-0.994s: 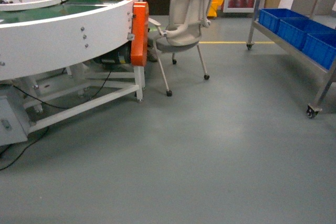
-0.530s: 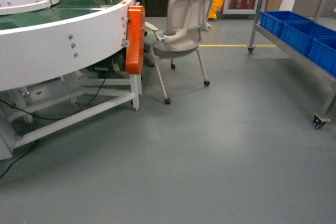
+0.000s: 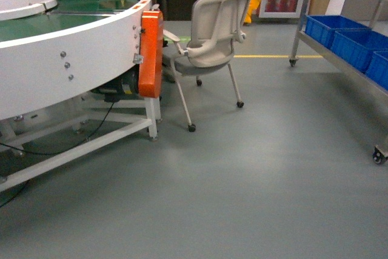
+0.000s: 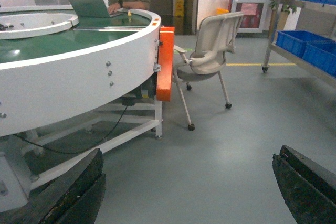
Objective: Pick red block from blue box to shelf
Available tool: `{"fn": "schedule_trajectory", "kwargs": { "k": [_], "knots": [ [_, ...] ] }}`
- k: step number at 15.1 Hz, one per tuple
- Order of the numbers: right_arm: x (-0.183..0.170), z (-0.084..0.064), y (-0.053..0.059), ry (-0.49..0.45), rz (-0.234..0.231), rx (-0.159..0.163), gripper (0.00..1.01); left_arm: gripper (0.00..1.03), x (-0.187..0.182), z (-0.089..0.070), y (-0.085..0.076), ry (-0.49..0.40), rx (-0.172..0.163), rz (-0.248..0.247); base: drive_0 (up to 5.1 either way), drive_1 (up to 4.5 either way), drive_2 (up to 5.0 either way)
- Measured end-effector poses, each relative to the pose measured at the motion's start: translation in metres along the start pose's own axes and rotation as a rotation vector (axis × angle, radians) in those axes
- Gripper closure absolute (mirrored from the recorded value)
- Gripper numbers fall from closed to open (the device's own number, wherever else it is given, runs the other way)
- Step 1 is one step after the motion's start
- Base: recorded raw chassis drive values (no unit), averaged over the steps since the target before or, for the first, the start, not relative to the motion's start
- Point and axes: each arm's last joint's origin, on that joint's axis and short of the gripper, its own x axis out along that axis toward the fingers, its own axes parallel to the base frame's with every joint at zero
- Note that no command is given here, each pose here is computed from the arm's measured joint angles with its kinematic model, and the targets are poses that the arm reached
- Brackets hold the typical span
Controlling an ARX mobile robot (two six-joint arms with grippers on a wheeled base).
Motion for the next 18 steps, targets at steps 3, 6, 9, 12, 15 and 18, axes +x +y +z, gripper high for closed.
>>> {"fn": "schedule_trajectory", "kwargs": {
  "k": [3, 6, 9, 12, 15, 18],
  "knots": [
    [0.0000, -0.0003, 0.0000, 0.003, 0.000, 0.000, 0.73, 0.05, 0.0000, 0.0001, 0.0000, -0.001, 0.000, 0.000, 2.4, 2.40, -5.1],
    [0.0000, 0.0001, 0.0000, -0.001, 0.000, 0.000, 0.73, 0.05, 0.0000, 0.0002, 0.0000, -0.002, 0.000, 0.000, 2.4, 2.40, -5.1],
    [0.0000, -0.0005, 0.0000, 0.005, 0.000, 0.000, 0.73, 0.05, 0.0000, -0.0002, 0.0000, 0.002, 0.000, -0.001, 2.4, 2.40, -5.1],
    [0.0000, -0.0003, 0.0000, 0.003, 0.000, 0.000, 0.73, 0.05, 0.0000, 0.0001, 0.0000, -0.002, 0.000, -0.001, 2.4, 2.40, -5.1],
    [0.0000, 0.0000, 0.0000, 0.000, 0.000, 0.000, 0.73, 0.05, 0.0000, 0.0003, 0.0000, -0.003, 0.000, 0.000, 1.6, 3.03, -4.9],
    [0.0000, -0.0005, 0.0000, 0.005, 0.001, 0.000, 0.73, 0.05, 0.0000, 0.0002, 0.0000, -0.002, 0.000, 0.000, 0.0, 4.29, -4.4]
  ]
}}
